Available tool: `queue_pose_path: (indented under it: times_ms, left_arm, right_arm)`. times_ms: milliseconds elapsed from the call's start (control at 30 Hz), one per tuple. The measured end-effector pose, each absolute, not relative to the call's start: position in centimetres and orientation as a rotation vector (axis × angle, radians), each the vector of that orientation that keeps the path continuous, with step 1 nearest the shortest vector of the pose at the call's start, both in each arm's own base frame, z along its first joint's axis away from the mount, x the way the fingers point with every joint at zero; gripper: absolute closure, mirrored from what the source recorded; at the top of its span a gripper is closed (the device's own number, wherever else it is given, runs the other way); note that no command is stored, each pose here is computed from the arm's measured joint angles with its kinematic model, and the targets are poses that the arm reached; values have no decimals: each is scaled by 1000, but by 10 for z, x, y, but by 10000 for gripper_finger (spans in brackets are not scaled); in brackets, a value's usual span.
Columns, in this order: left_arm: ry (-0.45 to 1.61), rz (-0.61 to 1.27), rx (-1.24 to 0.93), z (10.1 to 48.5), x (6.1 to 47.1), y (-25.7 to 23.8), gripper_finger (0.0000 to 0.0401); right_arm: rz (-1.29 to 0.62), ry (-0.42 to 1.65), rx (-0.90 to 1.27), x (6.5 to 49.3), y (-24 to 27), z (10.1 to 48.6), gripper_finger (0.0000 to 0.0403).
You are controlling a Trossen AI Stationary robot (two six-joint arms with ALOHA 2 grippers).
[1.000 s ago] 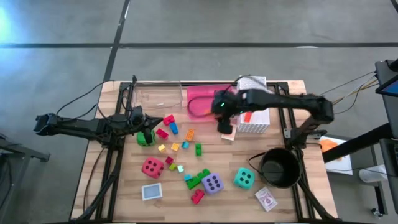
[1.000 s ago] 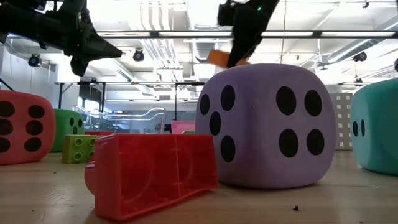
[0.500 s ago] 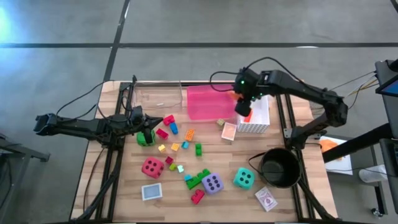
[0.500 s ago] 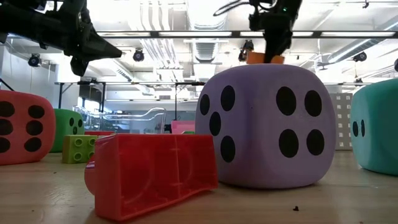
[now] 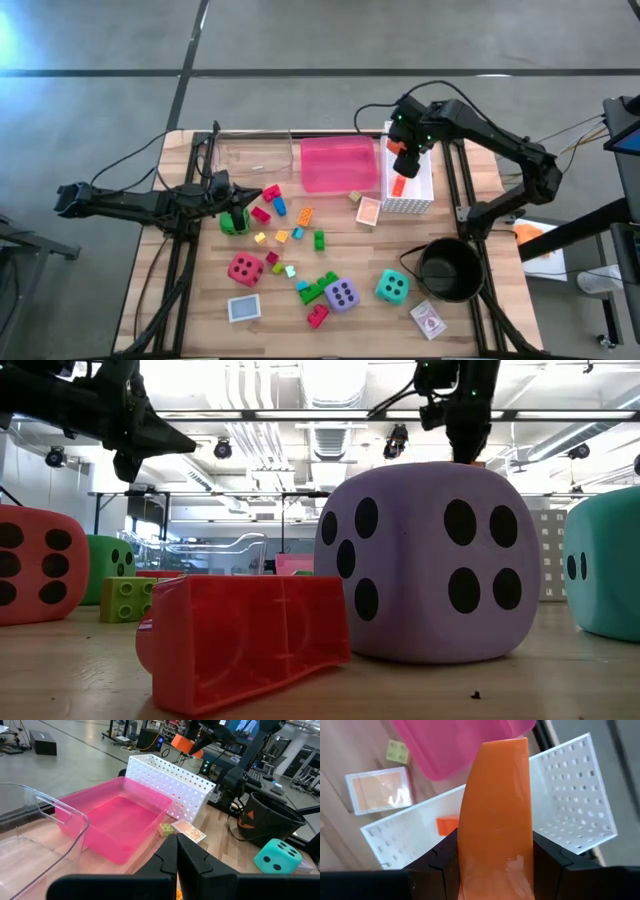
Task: Pick & Place Toys
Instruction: Put the large orange game piece into the white bin
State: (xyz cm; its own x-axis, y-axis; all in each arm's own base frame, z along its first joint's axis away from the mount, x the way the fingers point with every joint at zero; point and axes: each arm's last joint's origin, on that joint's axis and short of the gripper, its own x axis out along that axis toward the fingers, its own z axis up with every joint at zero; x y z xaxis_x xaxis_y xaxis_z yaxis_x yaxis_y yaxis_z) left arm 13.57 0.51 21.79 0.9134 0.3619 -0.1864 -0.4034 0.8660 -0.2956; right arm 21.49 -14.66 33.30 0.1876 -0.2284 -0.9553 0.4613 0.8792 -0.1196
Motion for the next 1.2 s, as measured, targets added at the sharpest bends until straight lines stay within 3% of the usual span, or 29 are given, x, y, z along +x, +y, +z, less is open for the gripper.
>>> queue_pose_path:
  times_ms: [167, 567, 833, 1200]
  left_arm:
    - [126, 402, -336, 218, 136, 5, 397]
    - [126, 402, -336, 218, 136, 5, 397]
    - [126, 402, -336, 218, 136, 5, 397]
    - [126, 402, -336, 218, 136, 5, 397]
  right_arm:
    - [-490, 1327, 236, 210, -153, 323, 243]
    - [-334, 1468, 142, 204, -149, 252, 243]
    - [-225, 1469, 46, 203, -148, 227, 243]
    - [-214, 1484, 56, 204, -162, 209, 243]
